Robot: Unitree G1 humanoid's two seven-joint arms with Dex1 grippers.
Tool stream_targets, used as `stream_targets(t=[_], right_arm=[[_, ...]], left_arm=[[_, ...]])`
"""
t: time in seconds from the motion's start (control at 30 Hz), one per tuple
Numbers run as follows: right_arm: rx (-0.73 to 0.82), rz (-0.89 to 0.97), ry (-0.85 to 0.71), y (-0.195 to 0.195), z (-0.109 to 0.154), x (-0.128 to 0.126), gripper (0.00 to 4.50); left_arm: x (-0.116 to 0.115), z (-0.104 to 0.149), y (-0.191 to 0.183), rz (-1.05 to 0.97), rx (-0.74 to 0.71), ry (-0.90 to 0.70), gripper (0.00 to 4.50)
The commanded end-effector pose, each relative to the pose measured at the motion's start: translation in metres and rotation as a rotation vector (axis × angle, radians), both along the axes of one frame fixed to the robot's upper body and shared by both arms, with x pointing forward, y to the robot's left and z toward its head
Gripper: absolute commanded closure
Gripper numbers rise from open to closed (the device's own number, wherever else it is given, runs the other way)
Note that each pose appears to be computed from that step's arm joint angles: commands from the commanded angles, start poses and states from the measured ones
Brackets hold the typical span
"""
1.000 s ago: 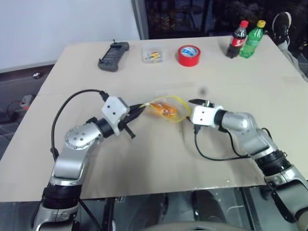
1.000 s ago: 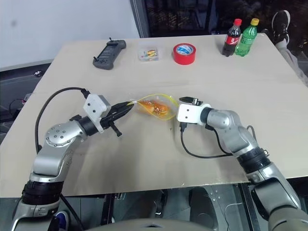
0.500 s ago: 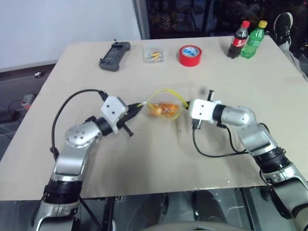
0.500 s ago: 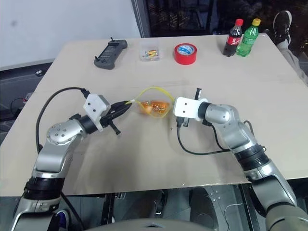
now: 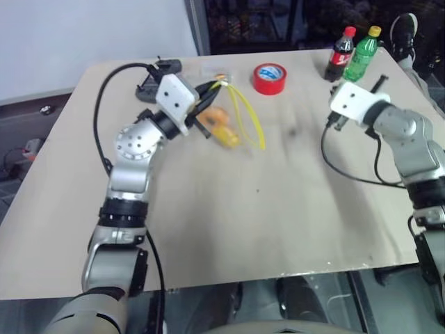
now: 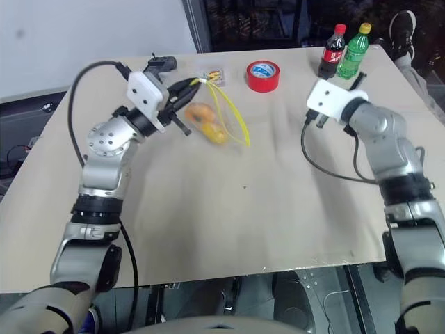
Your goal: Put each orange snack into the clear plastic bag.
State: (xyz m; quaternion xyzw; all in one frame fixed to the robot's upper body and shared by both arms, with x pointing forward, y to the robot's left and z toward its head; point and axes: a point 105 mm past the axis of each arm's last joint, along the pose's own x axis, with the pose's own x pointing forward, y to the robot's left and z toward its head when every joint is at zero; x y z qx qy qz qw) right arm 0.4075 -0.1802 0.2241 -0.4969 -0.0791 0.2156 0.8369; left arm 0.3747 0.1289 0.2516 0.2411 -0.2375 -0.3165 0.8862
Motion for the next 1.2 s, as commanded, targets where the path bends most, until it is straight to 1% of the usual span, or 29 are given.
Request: stream_targets(t=[0.03,0.07,0.13,0.17,0.2,0.3,0.33,0.57,0.67,0.8,0.83,0.87,0.9,0.93,0.97,1.0,1.03,1.1,1.17,1.2], right_arm=[[0.195,0.158,0.158,0.030,-0.013,-0.038,3.83],[0.233,0.182,0.210,0.038,-0.021,-0.048,3.51],[0.271,0.237,0.318,0.055,-0.038,-0.068,2.62],[0.298,0.248,0.343,0.061,-0.042,-0.073,2.08],[0.329,0.257,0.367,0.067,-0.044,-0.076,1.67],[0.361,0.281,0.420,0.083,-0.051,-0.082,1.67],[0.367,0.277,0.420,0.089,-0.052,-0.080,1.67],[0.390,0.234,0.394,0.114,-0.060,-0.051,1.67],[0.394,0.222,0.364,0.118,-0.058,-0.038,1.67],[0.428,0.258,0.358,0.125,-0.050,-0.032,1.67],[0.430,0.269,0.355,0.126,-0.048,-0.033,2.18],[0.435,0.279,0.352,0.127,-0.045,-0.033,2.46],[0.440,0.284,0.348,0.126,-0.041,-0.032,3.02],[0.443,0.285,0.345,0.125,-0.039,-0.032,3.46],[0.447,0.287,0.340,0.124,-0.036,-0.031,4.05],[0.449,0.292,0.322,0.121,-0.029,-0.030,4.35],[0.445,0.290,0.296,0.116,-0.019,-0.027,4.49],[0.420,0.260,0.216,0.101,0.006,-0.017,4.49],[0.373,0.207,0.138,0.085,0.024,-0.006,4.49],[0.352,0.187,0.111,0.079,0.028,-0.002,4.49]], left_arm=[[-0.007,-0.001,0.000,0.009,-0.041,0.018,4.50],[-0.008,-0.001,0.001,0.013,-0.044,0.024,4.50],[-0.009,-0.002,0.002,0.016,-0.042,0.031,4.50],[-0.010,-0.002,0.003,0.018,-0.039,0.034,4.50],[-0.010,-0.002,0.003,0.019,-0.037,0.037,4.50],[-0.012,-0.002,0.006,0.024,-0.026,0.041,4.50],[-0.012,-0.002,0.007,0.026,-0.024,0.042,4.50],[-0.016,-0.003,0.008,0.027,-0.018,0.044,4.50],[-0.017,-0.004,0.009,0.029,-0.009,0.048,4.50],[-0.018,-0.005,0.009,0.032,-0.004,0.053,4.50],[-0.018,-0.005,0.009,0.035,-0.004,0.055,4.50],[-0.018,-0.006,0.010,0.038,-0.001,0.059,4.50],[-0.017,-0.007,0.010,0.040,0.002,0.062,4.50],[-0.017,-0.007,0.010,0.042,0.004,0.064,4.50],[-0.016,-0.008,0.010,0.044,0.005,0.066,4.50],[-0.015,-0.008,0.011,0.045,0.005,0.067,4.50],[-0.013,-0.008,0.012,0.049,0.005,0.068,4.50],[-0.007,-0.003,0.014,0.057,0.011,0.055,4.50],[0.000,0.004,0.015,0.065,0.026,0.024,4.50],[0.003,0.007,0.014,0.068,0.032,0.011,4.50]])
